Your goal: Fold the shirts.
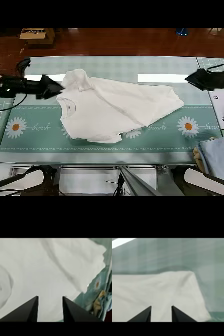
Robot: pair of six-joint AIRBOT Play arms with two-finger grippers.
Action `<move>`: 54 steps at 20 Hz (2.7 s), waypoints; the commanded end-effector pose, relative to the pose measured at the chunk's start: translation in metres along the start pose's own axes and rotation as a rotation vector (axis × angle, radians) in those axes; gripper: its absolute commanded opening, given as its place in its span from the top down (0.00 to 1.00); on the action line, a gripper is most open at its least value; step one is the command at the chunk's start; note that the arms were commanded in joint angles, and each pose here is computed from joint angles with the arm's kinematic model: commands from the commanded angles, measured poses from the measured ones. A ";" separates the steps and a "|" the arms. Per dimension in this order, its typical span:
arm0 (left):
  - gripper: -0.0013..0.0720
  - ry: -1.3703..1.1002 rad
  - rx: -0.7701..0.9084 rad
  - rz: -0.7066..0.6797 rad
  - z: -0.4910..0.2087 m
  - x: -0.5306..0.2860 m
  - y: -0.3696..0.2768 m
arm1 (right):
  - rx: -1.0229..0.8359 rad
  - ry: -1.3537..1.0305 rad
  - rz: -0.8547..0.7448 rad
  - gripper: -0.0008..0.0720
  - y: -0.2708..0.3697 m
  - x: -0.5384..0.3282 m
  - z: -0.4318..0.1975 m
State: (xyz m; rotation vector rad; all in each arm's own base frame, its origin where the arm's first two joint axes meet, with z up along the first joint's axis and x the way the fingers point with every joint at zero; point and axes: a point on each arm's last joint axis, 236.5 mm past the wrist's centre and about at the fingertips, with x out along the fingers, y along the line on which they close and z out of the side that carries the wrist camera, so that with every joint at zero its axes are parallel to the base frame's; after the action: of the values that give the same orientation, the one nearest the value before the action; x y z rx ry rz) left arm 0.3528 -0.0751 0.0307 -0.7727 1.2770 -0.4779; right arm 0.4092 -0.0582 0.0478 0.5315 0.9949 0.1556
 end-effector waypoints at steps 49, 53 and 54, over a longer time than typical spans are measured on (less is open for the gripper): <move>0.94 0.105 0.073 -0.004 -0.100 0.098 -0.001 | 0.170 0.098 0.226 0.95 -0.009 0.081 -0.015; 0.94 -0.275 0.424 -0.090 -0.004 -0.009 -0.128 | -0.093 -0.186 0.265 0.95 0.073 -0.035 0.068; 0.94 -0.406 0.529 -0.106 0.012 -0.055 -0.172 | -0.158 -0.282 0.275 0.95 0.100 -0.073 0.084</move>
State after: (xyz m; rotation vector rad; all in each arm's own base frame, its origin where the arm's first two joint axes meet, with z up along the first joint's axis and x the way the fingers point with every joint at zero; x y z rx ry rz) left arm 0.3425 -0.1590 0.0611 -0.5901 1.0298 -0.6258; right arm 0.4541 -0.0416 0.0751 0.6614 0.8576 0.3214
